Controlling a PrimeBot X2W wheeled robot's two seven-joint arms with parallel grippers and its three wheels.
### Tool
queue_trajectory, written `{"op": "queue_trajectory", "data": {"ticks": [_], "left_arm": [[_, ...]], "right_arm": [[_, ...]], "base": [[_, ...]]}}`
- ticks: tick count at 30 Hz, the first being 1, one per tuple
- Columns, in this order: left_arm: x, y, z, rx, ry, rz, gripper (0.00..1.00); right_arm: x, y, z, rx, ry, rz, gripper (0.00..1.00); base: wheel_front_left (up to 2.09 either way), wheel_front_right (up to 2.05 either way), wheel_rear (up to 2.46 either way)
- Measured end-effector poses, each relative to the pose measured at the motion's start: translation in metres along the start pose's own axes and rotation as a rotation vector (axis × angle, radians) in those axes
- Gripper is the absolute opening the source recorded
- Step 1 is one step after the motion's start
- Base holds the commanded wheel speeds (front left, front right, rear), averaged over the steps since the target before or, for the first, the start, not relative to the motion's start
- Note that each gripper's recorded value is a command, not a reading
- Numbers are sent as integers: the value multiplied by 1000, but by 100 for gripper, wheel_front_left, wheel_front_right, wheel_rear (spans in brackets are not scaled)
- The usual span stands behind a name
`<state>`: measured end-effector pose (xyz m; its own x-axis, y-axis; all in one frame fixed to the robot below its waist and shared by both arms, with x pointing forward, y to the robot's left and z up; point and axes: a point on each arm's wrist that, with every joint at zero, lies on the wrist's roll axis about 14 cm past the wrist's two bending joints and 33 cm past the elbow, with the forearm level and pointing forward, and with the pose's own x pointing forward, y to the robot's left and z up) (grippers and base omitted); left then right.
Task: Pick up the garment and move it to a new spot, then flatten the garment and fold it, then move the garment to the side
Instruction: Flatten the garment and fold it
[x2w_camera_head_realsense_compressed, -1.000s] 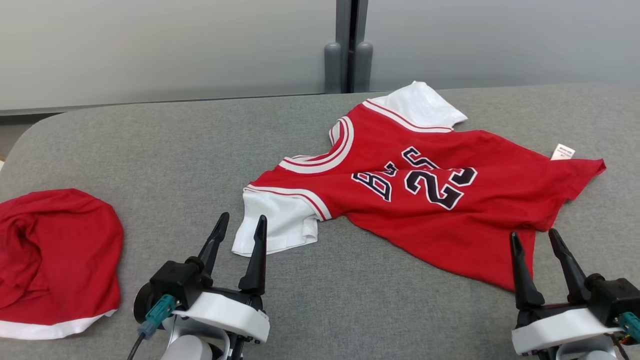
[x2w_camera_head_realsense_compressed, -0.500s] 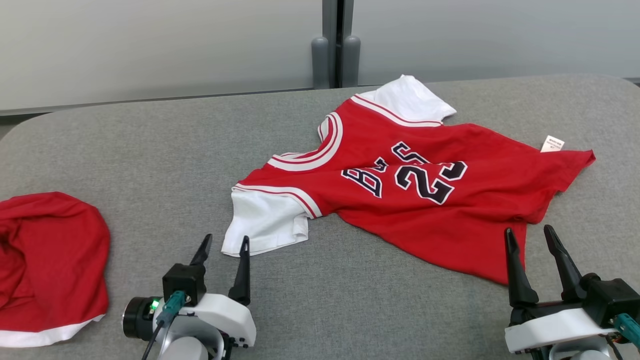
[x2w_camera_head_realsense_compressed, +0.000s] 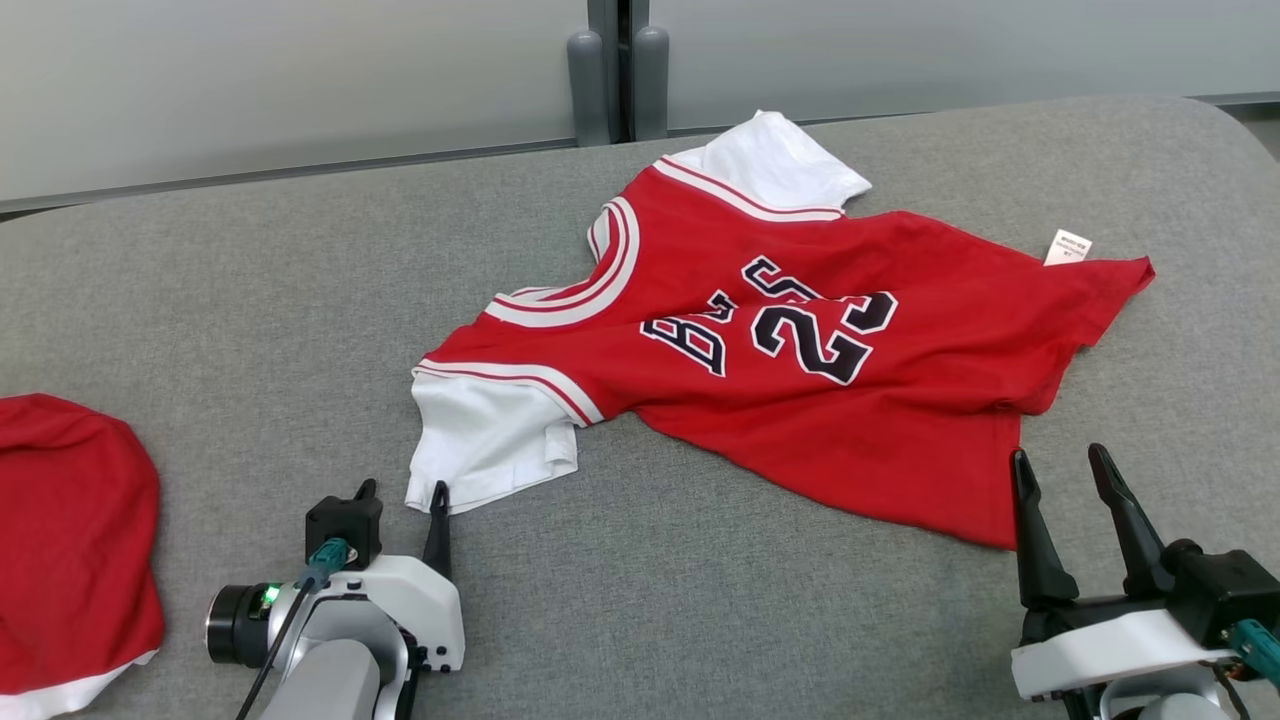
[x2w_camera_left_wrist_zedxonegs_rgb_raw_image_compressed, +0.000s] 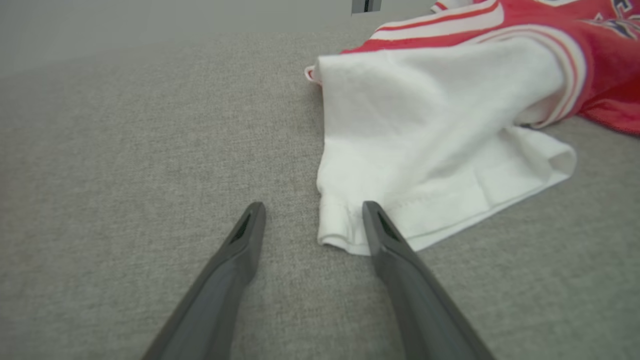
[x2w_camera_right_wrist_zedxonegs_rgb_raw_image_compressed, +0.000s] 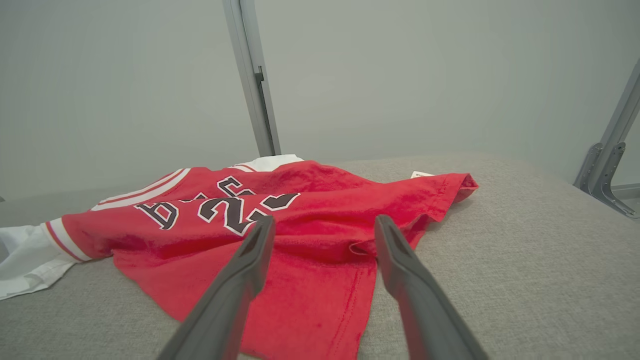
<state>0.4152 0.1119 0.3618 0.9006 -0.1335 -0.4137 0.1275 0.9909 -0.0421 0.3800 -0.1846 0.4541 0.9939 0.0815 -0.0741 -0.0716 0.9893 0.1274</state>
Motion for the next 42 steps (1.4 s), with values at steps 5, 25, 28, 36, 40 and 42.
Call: {"op": "queue_trajectory", "data": {"ticks": [5,25,28,36,40,42], "left_arm": [[0,-7,-4,-6,21,-43,0],[-31,7,120,-127,-422,-38,0],[-34,6,120,-128,-428,-42,0],[-35,6,118,-129,-427,-43,0],[-36,11,122,-134,-439,-28,0],[-38,14,126,-150,-451,-20,0]], "right_arm": [[-8,-12,-12,4,40,-40,100],[-17,-4,-80,228,280,-110,100],[-15,-1,-86,256,296,-112,100],[-4,11,-91,267,315,-73,0],[0,18,-85,282,289,-47,0],[7,24,-70,290,236,-18,0]], "base": [[0,0,0],[0,0,0],[0,0,0],[0,0,0],[0,0,0],[0,0,0]]}}
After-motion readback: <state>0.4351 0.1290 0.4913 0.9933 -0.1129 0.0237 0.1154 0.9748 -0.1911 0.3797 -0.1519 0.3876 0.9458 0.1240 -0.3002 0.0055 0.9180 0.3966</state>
